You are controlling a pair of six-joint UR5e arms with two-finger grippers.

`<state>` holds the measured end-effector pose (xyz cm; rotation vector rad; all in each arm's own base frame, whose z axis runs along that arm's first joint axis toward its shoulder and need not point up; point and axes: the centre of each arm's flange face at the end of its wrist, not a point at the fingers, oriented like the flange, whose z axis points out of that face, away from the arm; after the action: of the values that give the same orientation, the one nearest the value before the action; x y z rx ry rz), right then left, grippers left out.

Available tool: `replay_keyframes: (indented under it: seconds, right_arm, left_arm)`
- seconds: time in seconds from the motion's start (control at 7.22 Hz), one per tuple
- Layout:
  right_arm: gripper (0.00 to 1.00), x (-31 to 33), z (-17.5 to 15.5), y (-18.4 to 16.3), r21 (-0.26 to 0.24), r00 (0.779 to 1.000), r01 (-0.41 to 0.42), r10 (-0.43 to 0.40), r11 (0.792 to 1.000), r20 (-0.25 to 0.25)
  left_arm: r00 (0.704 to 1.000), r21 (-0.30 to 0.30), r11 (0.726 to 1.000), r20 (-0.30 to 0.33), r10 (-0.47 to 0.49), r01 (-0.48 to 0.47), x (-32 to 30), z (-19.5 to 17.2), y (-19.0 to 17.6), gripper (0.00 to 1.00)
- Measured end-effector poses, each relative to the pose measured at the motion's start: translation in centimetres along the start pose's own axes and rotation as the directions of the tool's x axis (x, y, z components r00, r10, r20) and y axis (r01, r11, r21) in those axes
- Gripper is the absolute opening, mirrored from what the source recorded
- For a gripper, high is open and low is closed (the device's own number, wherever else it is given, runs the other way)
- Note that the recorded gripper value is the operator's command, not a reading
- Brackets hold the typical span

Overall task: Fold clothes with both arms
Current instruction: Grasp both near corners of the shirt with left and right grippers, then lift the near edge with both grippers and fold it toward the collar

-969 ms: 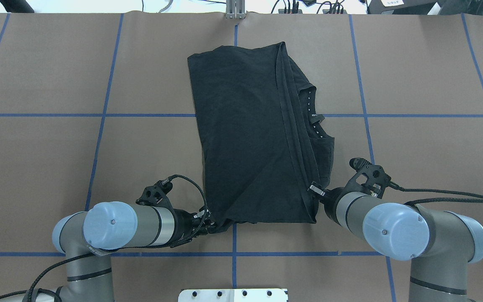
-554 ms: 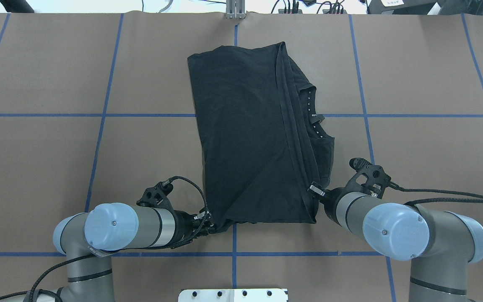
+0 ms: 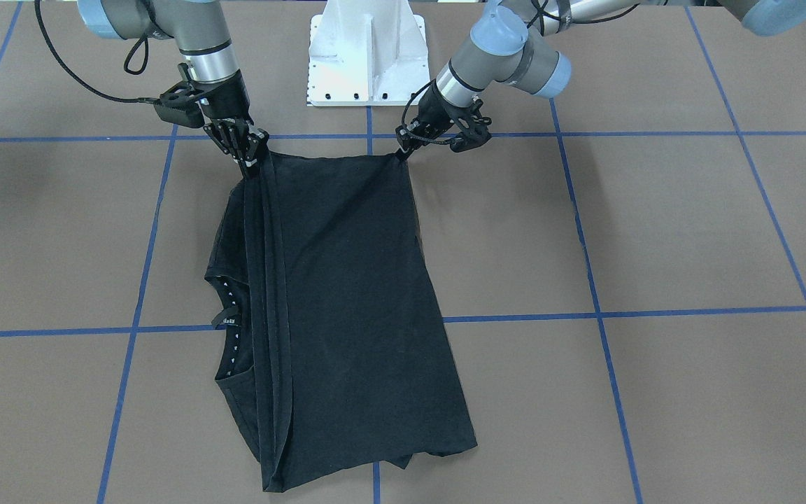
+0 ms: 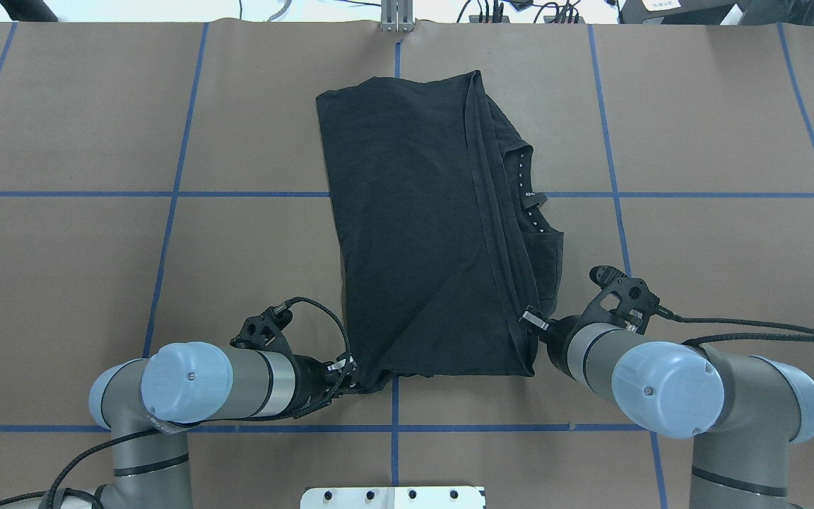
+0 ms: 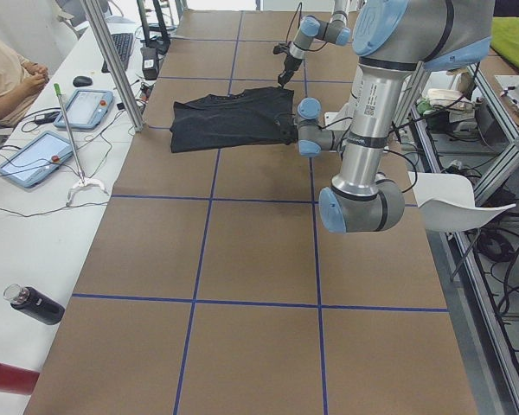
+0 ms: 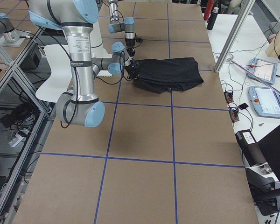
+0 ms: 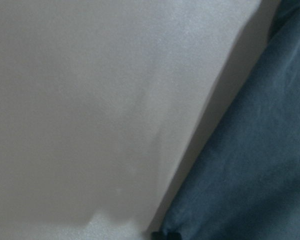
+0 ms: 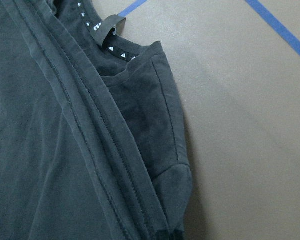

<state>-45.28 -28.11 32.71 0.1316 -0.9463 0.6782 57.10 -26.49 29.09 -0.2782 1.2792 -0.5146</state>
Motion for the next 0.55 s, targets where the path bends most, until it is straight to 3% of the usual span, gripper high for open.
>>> replay_keyframes:
  seconds: [0.55]
  right_arm:
    - [0.00,-0.2,-1.2,-0.1,-0.016,1.000,-0.005,0.006,1.000,0.016]
  left_arm:
    - [1.000,-0.077,0.997,-0.015,0.009,-0.010,0.6,-3.0,0.9,0.00]
